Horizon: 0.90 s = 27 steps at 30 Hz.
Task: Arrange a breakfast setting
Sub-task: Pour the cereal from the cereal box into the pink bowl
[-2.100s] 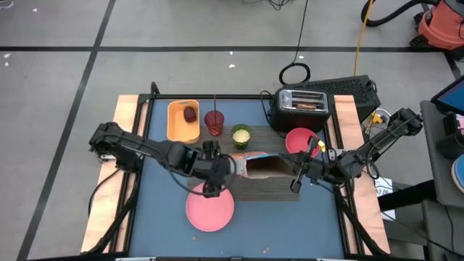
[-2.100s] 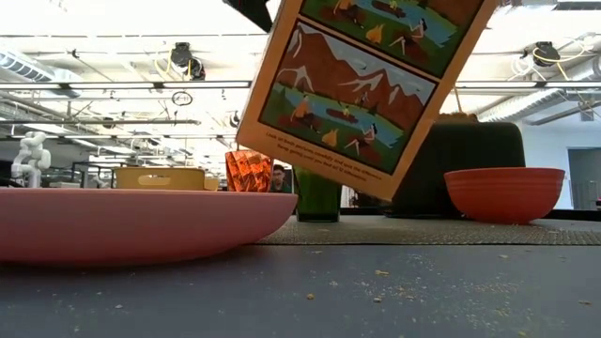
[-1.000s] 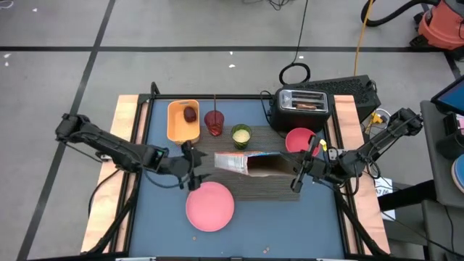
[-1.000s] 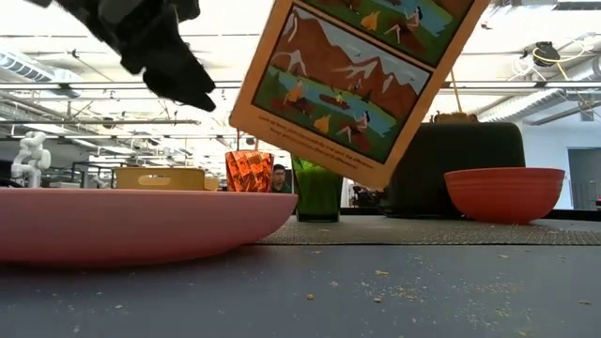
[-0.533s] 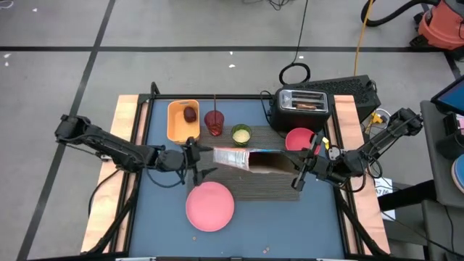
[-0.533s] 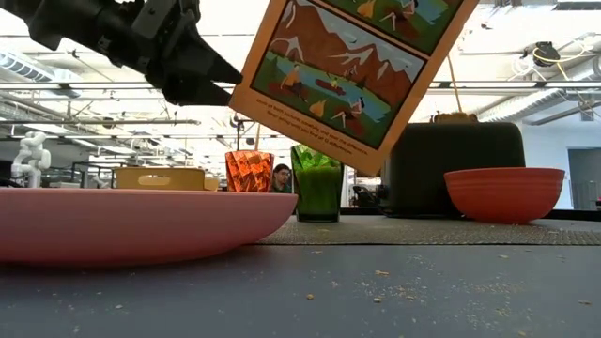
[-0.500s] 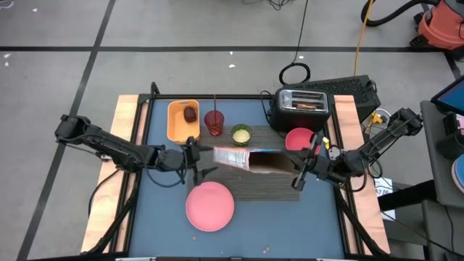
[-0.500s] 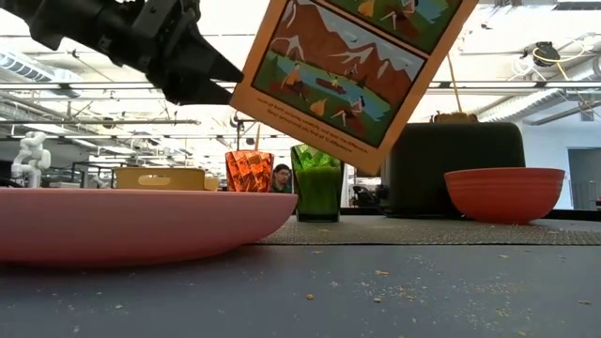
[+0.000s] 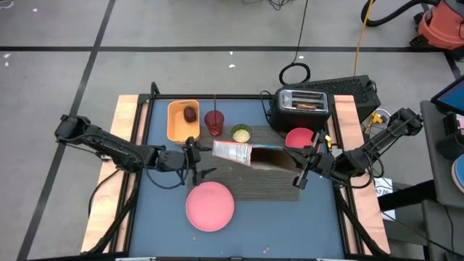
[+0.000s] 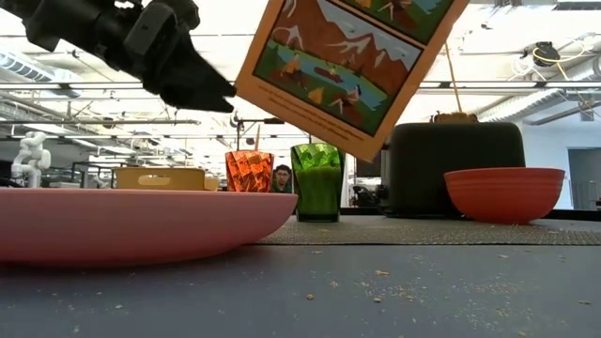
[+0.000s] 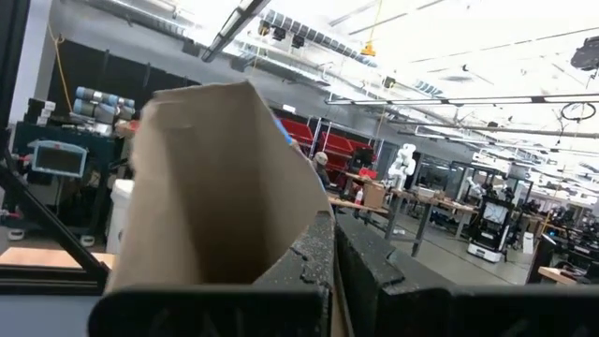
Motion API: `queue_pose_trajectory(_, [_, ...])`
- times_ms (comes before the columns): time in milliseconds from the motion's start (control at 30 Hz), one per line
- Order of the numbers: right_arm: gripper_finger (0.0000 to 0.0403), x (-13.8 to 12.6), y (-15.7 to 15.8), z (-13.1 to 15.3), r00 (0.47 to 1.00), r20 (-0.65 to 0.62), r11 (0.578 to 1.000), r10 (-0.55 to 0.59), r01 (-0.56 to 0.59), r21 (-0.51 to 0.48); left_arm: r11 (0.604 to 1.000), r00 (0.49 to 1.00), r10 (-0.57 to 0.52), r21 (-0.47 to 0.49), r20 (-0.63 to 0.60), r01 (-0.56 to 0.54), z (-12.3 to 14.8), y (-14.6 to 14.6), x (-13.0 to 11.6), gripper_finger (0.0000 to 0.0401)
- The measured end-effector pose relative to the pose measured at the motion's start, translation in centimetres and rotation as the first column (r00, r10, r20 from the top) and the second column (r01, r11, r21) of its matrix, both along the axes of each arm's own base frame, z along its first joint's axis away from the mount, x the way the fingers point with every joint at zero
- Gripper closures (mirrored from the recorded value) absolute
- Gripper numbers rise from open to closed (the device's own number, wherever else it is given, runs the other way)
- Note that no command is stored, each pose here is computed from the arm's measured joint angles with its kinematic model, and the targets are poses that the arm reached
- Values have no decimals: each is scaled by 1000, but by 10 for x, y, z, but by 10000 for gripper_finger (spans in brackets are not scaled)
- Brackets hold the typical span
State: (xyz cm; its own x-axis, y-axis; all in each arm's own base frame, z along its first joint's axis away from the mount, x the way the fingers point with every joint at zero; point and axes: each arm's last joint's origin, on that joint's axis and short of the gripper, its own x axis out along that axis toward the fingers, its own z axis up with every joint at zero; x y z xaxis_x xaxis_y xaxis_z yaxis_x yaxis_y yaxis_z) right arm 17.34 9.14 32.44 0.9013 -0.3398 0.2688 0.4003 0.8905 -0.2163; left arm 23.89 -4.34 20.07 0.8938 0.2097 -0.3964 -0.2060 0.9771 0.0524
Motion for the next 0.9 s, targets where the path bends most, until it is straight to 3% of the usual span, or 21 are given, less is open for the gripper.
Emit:
queue_pose_trajectory(400, [403, -1, 0, 2, 1000, 22, 1000, 3, -3, 17, 1000, 1000, 20, 9, 8, -20, 1, 1, 0, 11])
queue_pose_trajectory(900, [403, -2, 1, 7, 994, 87, 997, 71, -73, 17, 996, 981, -1, 90, 193, -17, 2, 1, 23, 11])
